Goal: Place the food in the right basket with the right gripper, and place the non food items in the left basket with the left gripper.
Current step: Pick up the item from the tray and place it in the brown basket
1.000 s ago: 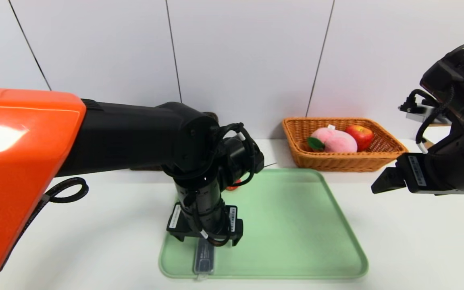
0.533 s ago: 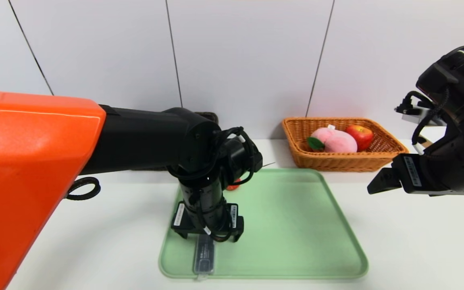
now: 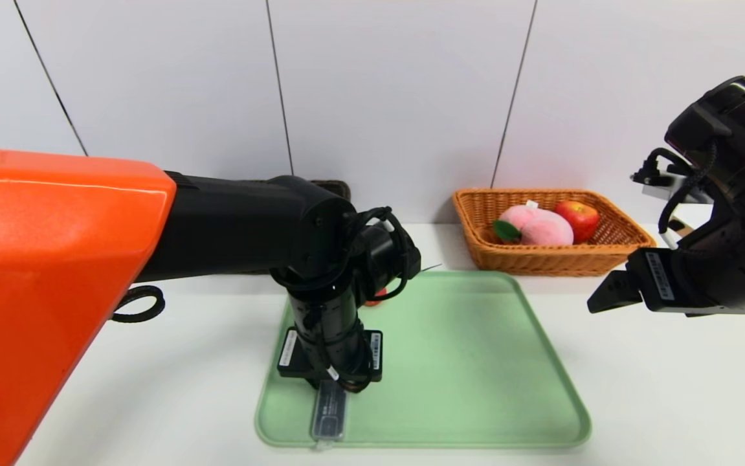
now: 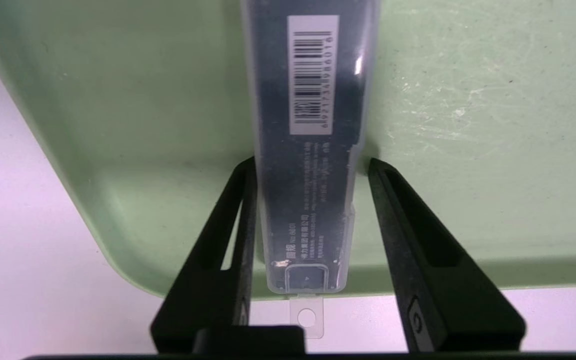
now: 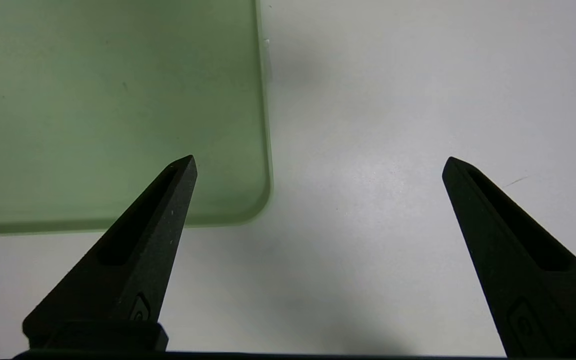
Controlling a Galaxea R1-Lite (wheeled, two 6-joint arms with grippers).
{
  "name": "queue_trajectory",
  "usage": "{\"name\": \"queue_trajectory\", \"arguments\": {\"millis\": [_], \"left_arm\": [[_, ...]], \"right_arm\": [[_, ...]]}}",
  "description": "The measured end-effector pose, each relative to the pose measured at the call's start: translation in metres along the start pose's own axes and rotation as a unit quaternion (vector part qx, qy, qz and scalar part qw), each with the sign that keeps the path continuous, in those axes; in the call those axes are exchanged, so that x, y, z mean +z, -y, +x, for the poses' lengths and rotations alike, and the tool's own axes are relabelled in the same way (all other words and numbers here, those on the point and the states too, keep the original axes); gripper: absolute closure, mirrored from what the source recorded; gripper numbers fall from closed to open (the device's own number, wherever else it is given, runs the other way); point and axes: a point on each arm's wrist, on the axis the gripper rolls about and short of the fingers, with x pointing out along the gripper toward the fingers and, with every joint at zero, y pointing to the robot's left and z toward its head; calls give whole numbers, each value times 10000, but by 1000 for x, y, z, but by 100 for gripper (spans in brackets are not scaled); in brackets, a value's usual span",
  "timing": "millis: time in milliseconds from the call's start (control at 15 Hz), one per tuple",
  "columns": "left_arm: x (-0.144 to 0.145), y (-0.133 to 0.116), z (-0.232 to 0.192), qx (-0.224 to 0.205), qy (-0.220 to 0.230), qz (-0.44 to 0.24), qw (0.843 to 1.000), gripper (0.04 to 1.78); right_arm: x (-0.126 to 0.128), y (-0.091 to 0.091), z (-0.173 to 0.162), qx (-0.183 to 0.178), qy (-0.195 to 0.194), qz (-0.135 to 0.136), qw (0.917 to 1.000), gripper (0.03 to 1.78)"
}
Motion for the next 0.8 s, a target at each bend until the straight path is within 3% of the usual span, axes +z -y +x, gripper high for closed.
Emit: {"name": "queue_trajectory", "arguments": {"millis": [67, 400, 800], "left_arm": [[0, 0, 1, 4, -5, 4, 10000, 126], [0, 2, -2, -124, -10, 92, 9999, 126], [5, 10, -55, -1887, 127, 590, 9802, 126]], "right_arm": [[0, 0, 0, 13, -5, -7, 10000, 11], [-1, -2, -2, 108, -7, -54, 9999, 11], [-2, -2, -3, 157, -7, -38, 9999, 11]]}}
